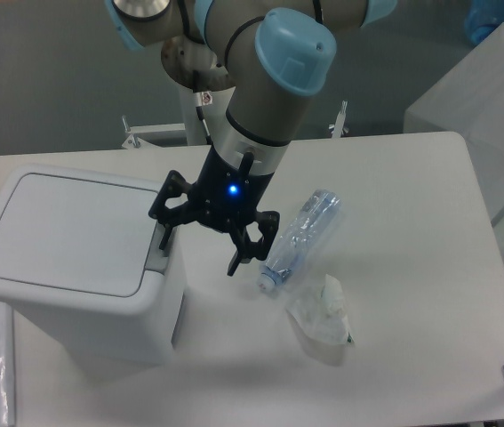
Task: Open the trash can
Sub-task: 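Press the gripper fingers down on the grey lid tab, then hold the gripper on the tab while the lid swings up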
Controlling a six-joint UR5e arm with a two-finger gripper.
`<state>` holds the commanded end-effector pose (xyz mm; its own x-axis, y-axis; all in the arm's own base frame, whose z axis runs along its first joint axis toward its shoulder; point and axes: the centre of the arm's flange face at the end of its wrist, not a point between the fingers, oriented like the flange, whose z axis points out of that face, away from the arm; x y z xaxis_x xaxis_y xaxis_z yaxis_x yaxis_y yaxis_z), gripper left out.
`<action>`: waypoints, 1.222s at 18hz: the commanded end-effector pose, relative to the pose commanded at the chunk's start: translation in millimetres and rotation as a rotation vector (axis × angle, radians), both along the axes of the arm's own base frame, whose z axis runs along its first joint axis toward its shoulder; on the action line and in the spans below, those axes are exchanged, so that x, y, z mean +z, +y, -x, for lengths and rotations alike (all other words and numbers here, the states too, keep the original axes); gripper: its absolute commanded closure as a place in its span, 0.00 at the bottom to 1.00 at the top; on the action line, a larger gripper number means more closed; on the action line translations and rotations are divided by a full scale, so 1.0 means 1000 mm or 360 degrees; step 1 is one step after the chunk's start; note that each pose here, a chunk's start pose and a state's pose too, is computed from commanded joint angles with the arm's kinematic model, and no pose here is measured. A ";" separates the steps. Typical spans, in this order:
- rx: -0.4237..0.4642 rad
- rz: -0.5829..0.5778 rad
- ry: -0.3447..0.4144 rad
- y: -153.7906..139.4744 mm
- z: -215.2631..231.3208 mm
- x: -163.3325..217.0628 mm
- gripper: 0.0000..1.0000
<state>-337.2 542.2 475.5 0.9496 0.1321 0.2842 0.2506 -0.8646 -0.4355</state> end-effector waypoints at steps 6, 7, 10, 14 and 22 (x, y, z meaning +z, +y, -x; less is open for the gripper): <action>0.0002 0.0007 -0.0009 0.001 0.001 -0.004 0.00; 0.0000 0.0006 -0.0007 0.001 0.001 -0.004 0.00; 0.0000 0.0006 -0.0007 0.001 0.001 -0.004 0.00; -0.0002 0.0010 -0.0011 0.002 0.001 -0.005 0.00; -0.0001 -0.0013 0.0011 0.000 0.000 0.006 0.00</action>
